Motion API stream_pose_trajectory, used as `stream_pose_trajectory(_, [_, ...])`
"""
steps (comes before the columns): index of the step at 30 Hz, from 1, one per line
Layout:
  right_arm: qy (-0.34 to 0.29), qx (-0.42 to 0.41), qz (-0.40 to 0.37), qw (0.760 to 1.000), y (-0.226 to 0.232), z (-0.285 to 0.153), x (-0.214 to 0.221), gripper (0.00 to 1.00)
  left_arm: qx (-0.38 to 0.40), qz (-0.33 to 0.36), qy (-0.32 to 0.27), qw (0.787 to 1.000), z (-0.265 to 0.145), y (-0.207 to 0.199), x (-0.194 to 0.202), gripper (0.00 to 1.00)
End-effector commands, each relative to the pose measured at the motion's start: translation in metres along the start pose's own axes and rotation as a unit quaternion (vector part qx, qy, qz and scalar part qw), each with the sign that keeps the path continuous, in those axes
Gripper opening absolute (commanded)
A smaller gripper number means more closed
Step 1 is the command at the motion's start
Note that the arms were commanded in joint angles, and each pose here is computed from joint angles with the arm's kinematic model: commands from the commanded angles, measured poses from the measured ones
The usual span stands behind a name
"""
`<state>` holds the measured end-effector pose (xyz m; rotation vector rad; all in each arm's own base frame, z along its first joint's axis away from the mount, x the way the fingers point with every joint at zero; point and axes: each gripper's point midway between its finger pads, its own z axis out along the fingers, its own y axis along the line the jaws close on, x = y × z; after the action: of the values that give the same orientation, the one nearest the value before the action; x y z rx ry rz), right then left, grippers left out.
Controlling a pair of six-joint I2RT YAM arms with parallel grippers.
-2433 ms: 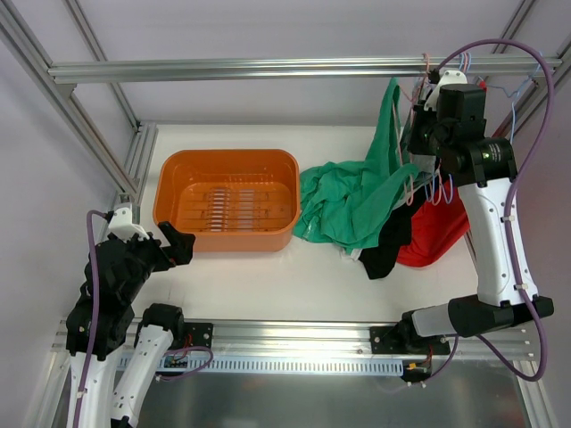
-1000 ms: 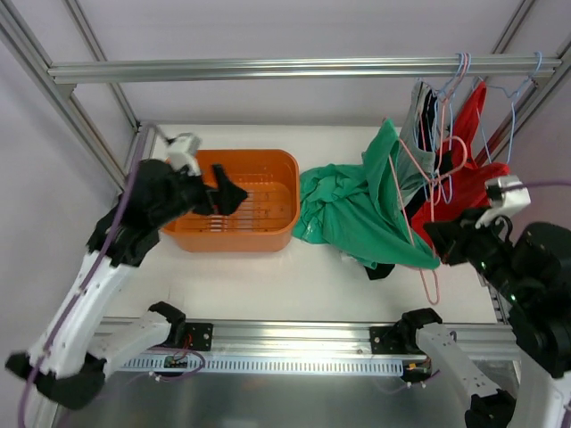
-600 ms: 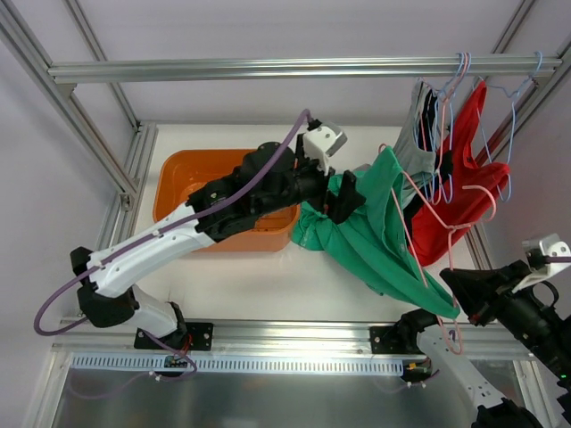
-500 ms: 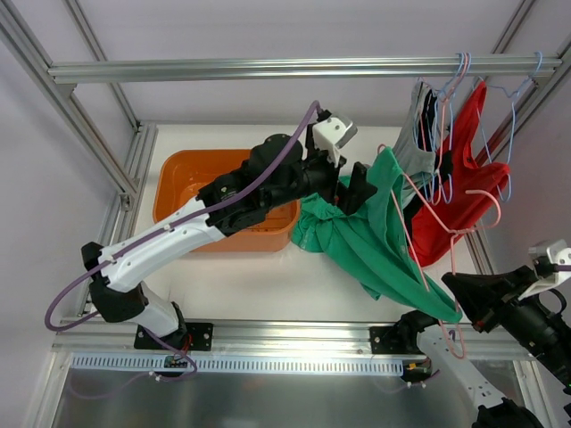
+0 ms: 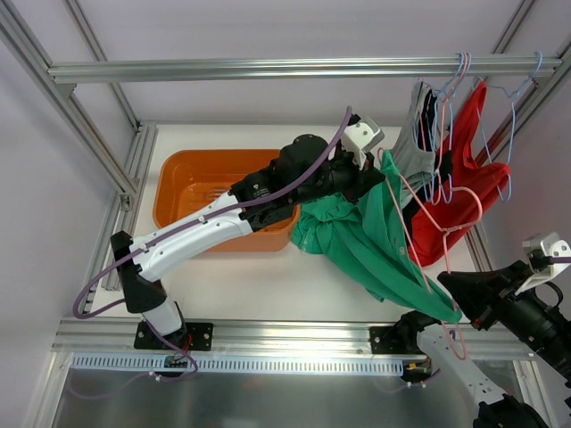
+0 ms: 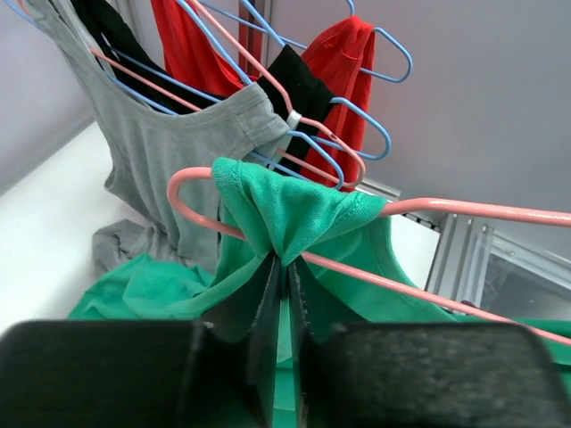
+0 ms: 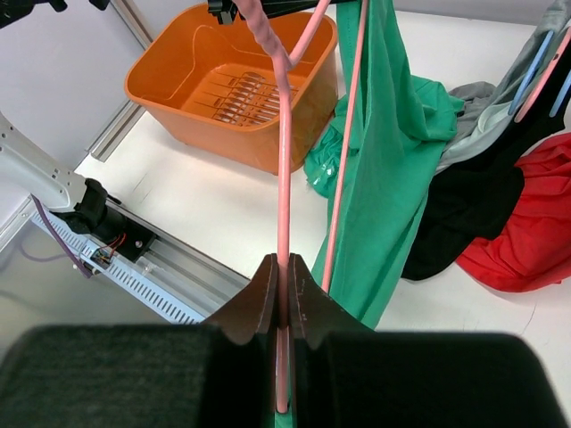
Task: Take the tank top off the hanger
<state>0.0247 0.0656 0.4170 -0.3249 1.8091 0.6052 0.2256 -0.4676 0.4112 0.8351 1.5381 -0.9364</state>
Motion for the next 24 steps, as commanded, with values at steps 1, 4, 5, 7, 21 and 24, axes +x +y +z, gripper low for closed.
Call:
stream_pose_trajectory(1, [-0.012,-0.012,-0.006,1.000,0.003,0.004,-0.011,0.00,0.004,0.002,-0.055,0.998,-0.005,-0.004,-0.036,0.00])
stream_pose_trajectory(4, [-0.004,-0.011,-0.005,1.000,0.001,0.007,-0.007,0.00,-0.022,-0.002,-0.060,0.998,-0.010,0.005,-0.038,0.00])
stream_pose_trajectory(5, [-0.003,-0.013,-0.005,1.000,0.001,0.007,-0.006,0.00,-0.031,-0.002,-0.063,0.998,-0.011,0.008,-0.039,0.00])
stream_pose_trajectory(7, [-0.002,-0.009,-0.008,1.000,-0.001,0.008,-0.003,0.00,-0.058,-0.007,-0.069,0.996,-0.015,0.017,-0.042,0.00])
stream_pose_trajectory(21, [-0.048,-0.191,-0.078,0.977,0.054,-0.034,0.004,0.00,-0.250,-0.064,-0.138,0.956,-0.110,0.079,-0.073,0.00])
stream_pose_trajectory(24, [-0.096,-0.203,-0.096,0.970,0.062,-0.045,-0.013,0.00,-0.163,-0.076,-0.135,0.974,-0.135,0.050,-0.064,0.00])
